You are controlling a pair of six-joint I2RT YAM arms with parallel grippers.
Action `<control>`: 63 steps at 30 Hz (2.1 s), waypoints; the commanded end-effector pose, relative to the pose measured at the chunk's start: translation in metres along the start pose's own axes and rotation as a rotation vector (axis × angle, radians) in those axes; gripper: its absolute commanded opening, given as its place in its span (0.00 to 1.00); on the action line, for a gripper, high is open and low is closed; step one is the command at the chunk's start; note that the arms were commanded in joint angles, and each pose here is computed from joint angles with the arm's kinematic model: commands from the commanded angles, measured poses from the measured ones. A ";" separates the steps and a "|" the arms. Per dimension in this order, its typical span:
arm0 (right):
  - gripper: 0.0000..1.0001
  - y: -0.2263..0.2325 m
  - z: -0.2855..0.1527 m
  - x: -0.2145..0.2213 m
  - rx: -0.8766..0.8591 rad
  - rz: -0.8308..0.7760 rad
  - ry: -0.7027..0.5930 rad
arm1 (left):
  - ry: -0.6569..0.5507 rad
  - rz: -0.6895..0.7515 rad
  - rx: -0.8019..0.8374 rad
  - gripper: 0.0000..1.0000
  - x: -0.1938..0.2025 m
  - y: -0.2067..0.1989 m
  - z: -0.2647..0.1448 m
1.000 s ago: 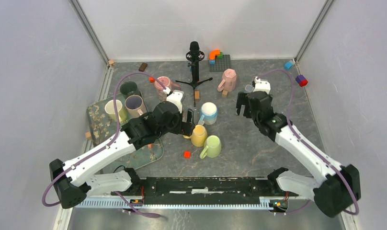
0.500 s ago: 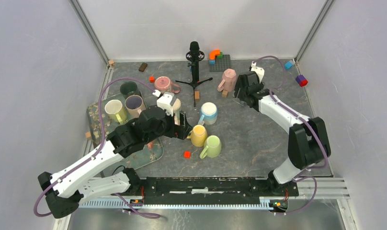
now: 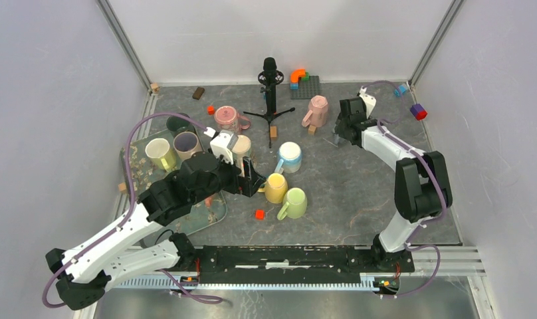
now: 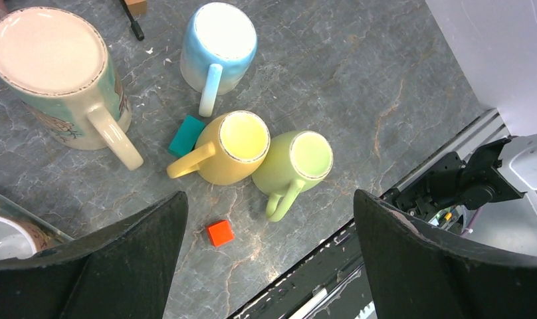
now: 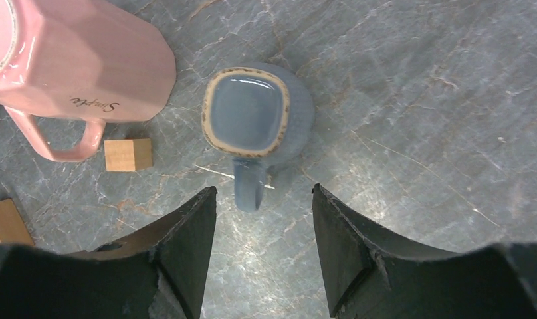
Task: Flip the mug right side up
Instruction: Turn over the cup at the center of the board.
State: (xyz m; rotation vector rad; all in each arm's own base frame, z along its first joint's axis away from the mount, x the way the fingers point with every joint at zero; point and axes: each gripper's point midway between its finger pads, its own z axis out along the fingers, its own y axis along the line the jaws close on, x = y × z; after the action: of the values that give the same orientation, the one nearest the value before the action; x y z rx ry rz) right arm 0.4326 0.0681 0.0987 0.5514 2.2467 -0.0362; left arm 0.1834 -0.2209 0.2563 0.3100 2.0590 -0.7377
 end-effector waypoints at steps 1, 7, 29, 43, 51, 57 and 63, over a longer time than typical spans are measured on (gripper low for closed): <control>0.59 0.025 0.006 -0.018 -0.062 0.043 -0.021 | -0.012 -0.053 0.043 1.00 -0.003 -0.011 0.004; 0.58 0.025 0.018 -0.014 -0.047 0.063 -0.009 | -0.009 -0.067 0.056 1.00 -0.002 -0.014 0.005; 0.00 0.018 0.023 -0.019 -0.062 0.014 -0.003 | -0.001 -0.146 0.073 1.00 -0.001 -0.020 0.011; 0.00 0.066 -0.091 -0.041 -0.580 0.031 -0.128 | 0.030 -0.416 0.372 1.00 -0.021 -0.064 0.027; 0.00 0.094 -0.178 -0.040 -0.920 0.133 -0.163 | -0.012 -0.606 0.502 0.99 -0.048 -0.067 0.054; 0.00 0.108 -0.236 -0.041 -1.119 0.220 -0.178 | -0.014 -0.710 0.582 0.87 -0.061 -0.075 0.075; 0.00 0.126 -0.278 -0.036 -1.269 0.274 -0.153 | -0.022 -0.751 0.609 0.74 -0.070 -0.078 0.092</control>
State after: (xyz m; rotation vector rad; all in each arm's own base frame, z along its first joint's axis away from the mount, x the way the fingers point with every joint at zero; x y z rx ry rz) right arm 0.3254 0.2056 0.2711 0.1837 1.7821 1.1397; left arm 0.2433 -0.3275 0.2663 -0.1719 2.0016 -1.6718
